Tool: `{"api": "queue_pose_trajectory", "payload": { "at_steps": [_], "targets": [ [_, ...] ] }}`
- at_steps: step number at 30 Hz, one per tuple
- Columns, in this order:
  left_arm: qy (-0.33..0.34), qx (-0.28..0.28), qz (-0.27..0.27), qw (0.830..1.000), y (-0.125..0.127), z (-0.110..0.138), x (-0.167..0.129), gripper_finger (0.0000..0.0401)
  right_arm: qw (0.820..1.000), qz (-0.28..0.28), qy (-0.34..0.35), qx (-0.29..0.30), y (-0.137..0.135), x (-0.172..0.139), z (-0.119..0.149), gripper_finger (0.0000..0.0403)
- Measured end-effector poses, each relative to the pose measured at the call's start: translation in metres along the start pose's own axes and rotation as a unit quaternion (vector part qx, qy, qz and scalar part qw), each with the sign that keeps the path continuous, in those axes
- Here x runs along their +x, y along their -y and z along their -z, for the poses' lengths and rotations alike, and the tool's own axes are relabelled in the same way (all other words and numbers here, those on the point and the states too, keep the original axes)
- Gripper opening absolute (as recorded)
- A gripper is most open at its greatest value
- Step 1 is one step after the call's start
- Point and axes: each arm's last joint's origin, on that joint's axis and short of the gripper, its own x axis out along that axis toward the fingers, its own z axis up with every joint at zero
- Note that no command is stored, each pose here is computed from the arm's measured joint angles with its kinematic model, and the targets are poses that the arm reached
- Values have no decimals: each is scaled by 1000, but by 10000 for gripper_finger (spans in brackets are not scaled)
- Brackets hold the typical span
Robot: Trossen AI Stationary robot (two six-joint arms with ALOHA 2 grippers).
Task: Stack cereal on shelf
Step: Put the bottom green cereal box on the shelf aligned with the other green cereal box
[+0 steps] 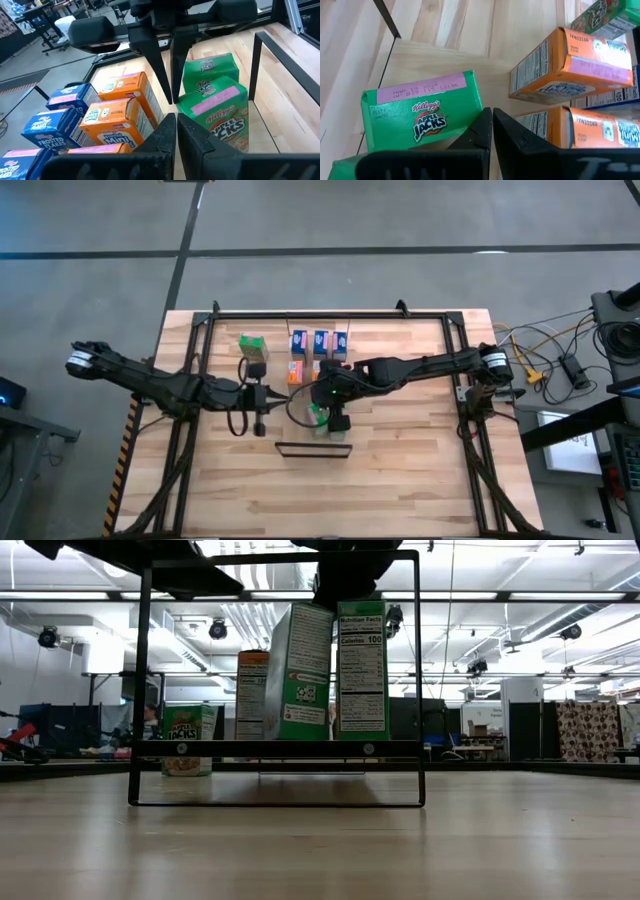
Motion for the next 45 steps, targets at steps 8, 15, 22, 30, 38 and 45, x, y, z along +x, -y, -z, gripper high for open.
{"api": "queue_pose_trajectory", "payload": {
  "at_steps": [8, 15, 22, 30, 38, 45],
  "targets": [
    [1, 0, 0, 1000, -1, 0, -2, 0, 1000, -5, -7, 7, -6, -1, 1, 9],
    [1, 1, 0, 1000, -1, 0, -2, 0, 1000, -6, -7, 22, -7, -2, 0, 9],
    [-3, 3, 1, 1000, 0, 1, 0, 0, 1000, -5, -5, 26, -7, -5, 0, 9],
    [-5, 5, 1, 1000, 1, 1, 1, 0, 1000, 1, 10, 29, -6, -11, -3, 9],
    [-2, 6, 0, 1000, 0, 1, 1, 0, 998, 6, 54, 10, -4, -12, -11, 9],
    [0, 9, 56, 998, 7, 3, 9, 0, 998, 10, 68, -13, -3, -18, -14, 9]
  ]
}}
